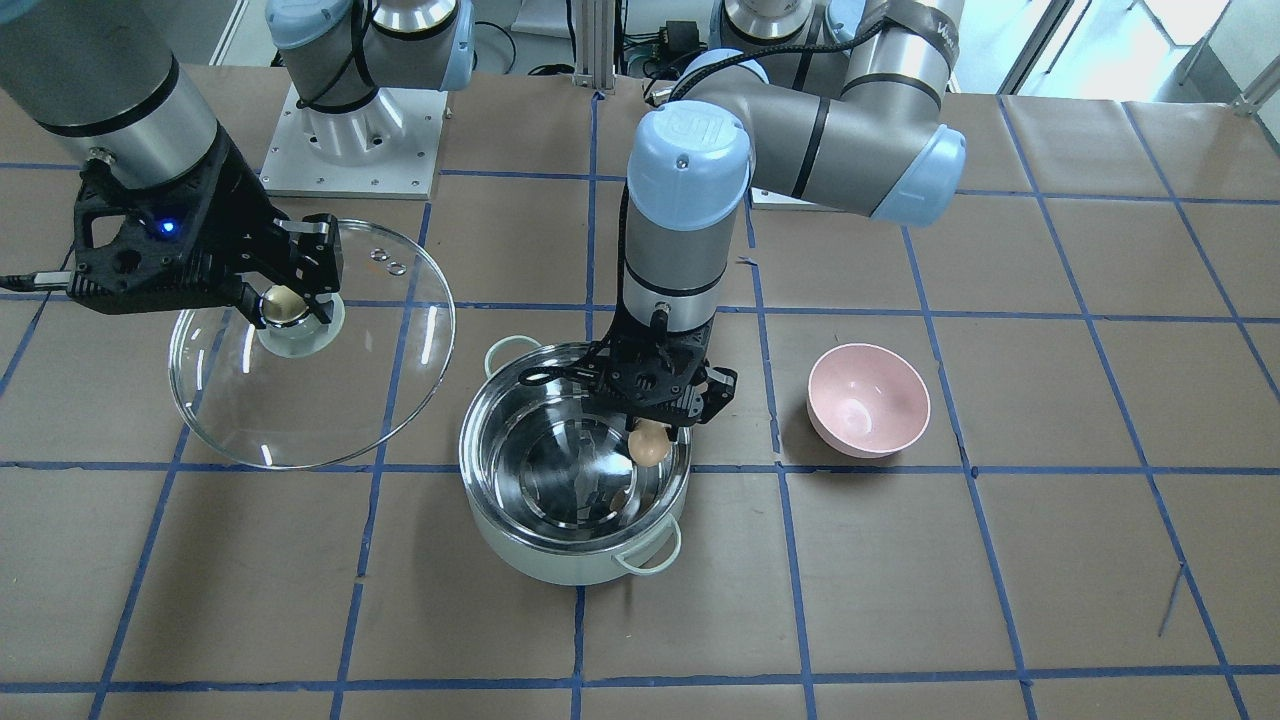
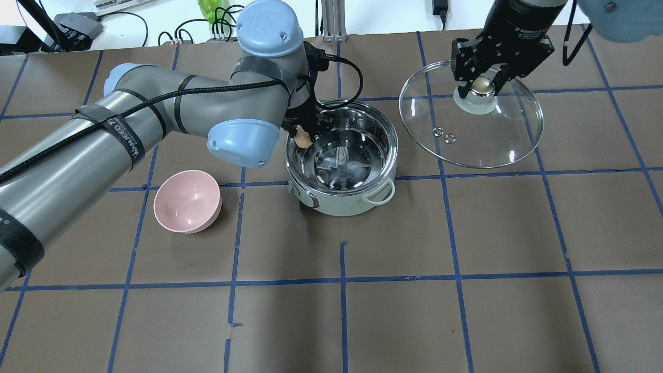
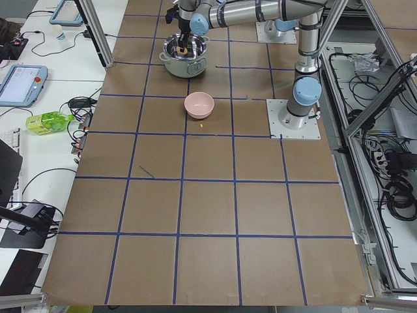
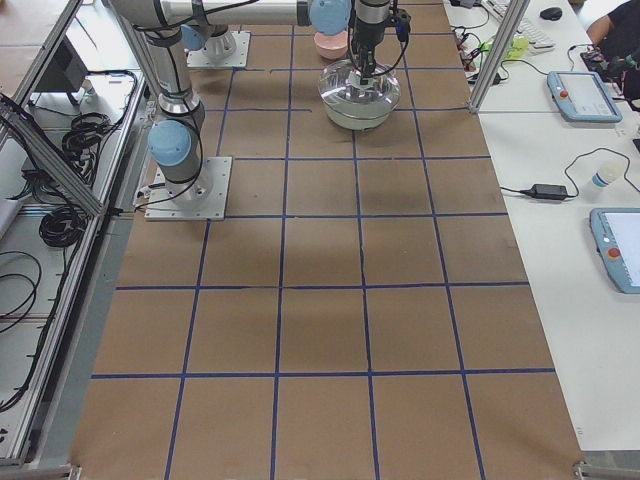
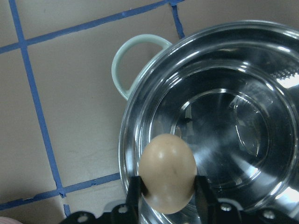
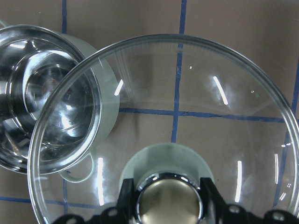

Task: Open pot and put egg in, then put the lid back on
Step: 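Carry the egg over the open pot and release it with the left gripper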

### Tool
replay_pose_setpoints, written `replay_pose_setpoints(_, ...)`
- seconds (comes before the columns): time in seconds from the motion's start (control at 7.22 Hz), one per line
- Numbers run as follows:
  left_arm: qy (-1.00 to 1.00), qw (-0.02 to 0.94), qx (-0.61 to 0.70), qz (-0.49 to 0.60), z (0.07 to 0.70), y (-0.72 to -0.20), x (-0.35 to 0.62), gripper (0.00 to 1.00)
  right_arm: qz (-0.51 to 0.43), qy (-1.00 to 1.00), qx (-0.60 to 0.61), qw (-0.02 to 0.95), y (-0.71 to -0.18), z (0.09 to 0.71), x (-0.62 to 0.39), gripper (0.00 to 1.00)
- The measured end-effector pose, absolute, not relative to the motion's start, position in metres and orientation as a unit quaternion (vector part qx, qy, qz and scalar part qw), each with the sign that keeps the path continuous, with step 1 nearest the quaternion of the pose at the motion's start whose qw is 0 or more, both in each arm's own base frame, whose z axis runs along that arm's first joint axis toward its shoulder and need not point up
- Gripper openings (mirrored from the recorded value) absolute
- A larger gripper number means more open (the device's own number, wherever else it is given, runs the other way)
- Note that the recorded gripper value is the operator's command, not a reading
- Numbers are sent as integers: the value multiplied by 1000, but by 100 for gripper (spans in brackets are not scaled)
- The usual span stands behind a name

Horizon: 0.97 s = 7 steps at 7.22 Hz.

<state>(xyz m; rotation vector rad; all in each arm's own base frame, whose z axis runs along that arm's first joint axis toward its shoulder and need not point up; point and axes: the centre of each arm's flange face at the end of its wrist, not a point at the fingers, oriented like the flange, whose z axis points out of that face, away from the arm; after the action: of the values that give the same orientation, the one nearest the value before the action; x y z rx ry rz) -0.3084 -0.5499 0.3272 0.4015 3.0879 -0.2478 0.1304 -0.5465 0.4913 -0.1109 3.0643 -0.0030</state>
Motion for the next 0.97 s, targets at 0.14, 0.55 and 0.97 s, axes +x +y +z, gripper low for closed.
replay_pose_setpoints(0.14,989,10,128,-79,317,-553,-310,61,0,999,-37,38,-546,491,132,26)
replay_pose_setpoints(0.55,988,10,128,-87,316,-554,-310,100,0,999,-38,38,-545,491,132,26)
replay_pose_setpoints(0.97,993,6,83,-88,366,-563,-251,100,-4,999,-32,38,-547,492,135,26)
